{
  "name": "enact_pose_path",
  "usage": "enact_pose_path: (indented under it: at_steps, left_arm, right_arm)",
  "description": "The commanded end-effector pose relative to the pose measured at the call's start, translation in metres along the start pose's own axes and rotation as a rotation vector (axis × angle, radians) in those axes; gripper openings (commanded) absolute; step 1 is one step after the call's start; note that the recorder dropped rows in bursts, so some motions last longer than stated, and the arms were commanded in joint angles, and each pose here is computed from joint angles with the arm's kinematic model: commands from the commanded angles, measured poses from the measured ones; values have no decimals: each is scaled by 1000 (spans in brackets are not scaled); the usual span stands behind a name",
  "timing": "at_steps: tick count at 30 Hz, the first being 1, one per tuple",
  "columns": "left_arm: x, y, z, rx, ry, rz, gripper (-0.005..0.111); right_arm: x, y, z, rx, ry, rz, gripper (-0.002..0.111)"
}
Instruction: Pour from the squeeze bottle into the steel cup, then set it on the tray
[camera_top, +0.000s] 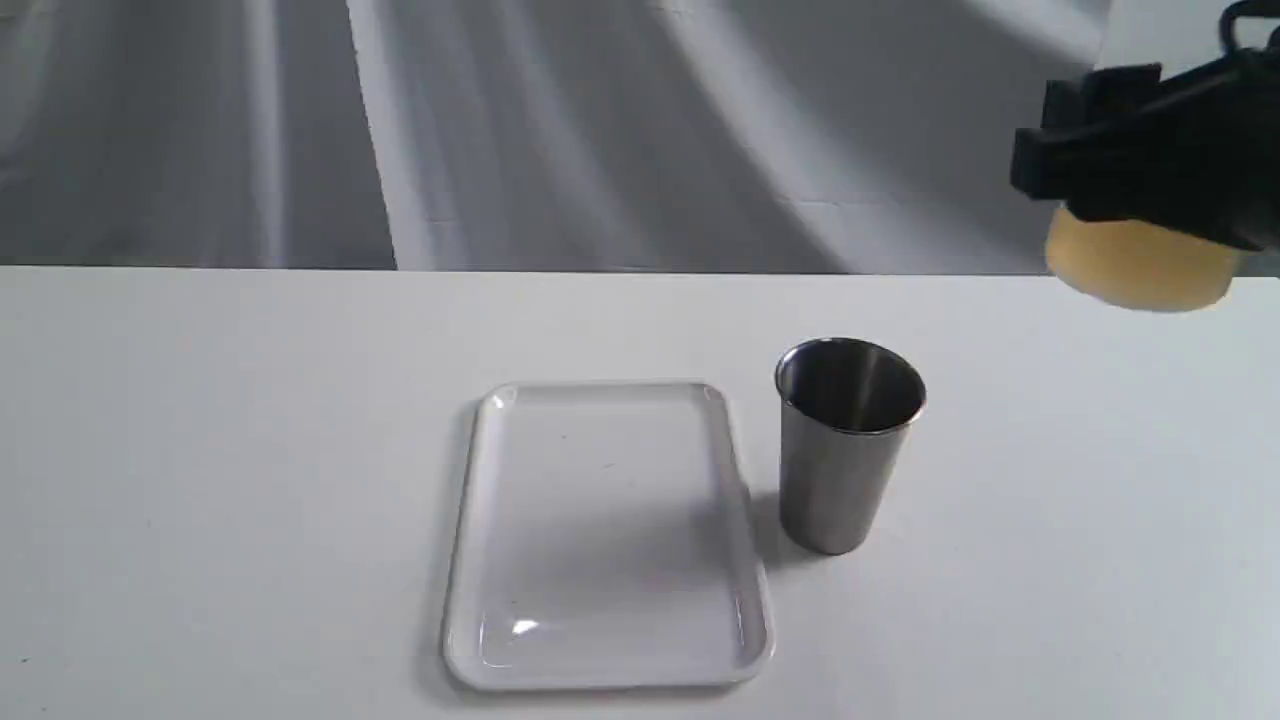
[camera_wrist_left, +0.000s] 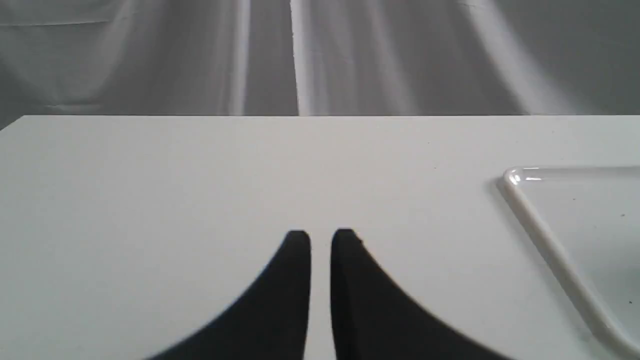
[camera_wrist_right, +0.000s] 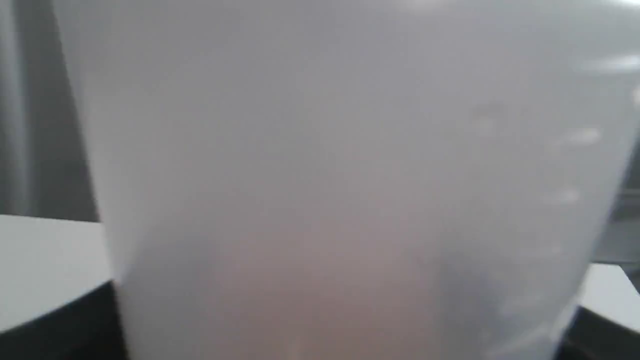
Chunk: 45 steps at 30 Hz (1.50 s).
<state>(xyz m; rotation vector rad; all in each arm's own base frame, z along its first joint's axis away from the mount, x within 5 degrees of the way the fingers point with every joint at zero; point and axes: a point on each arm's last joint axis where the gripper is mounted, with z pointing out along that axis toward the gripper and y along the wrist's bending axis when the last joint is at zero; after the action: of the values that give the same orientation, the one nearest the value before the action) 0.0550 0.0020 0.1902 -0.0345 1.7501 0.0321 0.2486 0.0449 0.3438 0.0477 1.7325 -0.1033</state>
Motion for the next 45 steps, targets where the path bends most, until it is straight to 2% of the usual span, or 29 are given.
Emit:
enact_pose_path:
  at_steps: [1, 5, 11, 15, 18, 23, 30, 34, 45]
  left_arm:
    - [0, 0, 0, -3, -8, -2, 8]
    - [0, 0, 0, -3, -8, -2, 8]
    - [0, 0, 0, -3, -8, -2, 8]
    - [0, 0, 0, -3, -8, -2, 8]
    - [0, 0, 0, -3, -8, -3, 8]
    - [0, 0, 0, -3, -8, -3, 8]
    - [0, 0, 0, -3, -8, -1, 8]
    - [0, 0, 0, -3, -8, -1, 8]
    - [0, 0, 0, -3, -8, -3, 8]
  right_arm:
    - [-20, 2, -27, -135, -86, 4, 0]
    - [-37, -2, -58, -229, -175, -33, 0]
    - [-52, -12, -92, -269, -271, -114, 0]
    - [-57, -4, -108, -404, -353, -158, 0]
    - [-62, 2, -113, -479, -421, -129, 0]
    - [-64, 0, -113, -485, -415, 20, 0]
    - [-41, 9, -100, -537, -446, 64, 0]
    - [-21, 15, -94, -565, -483, 30, 0]
    - [25, 50, -50, -671, -337, -82, 0]
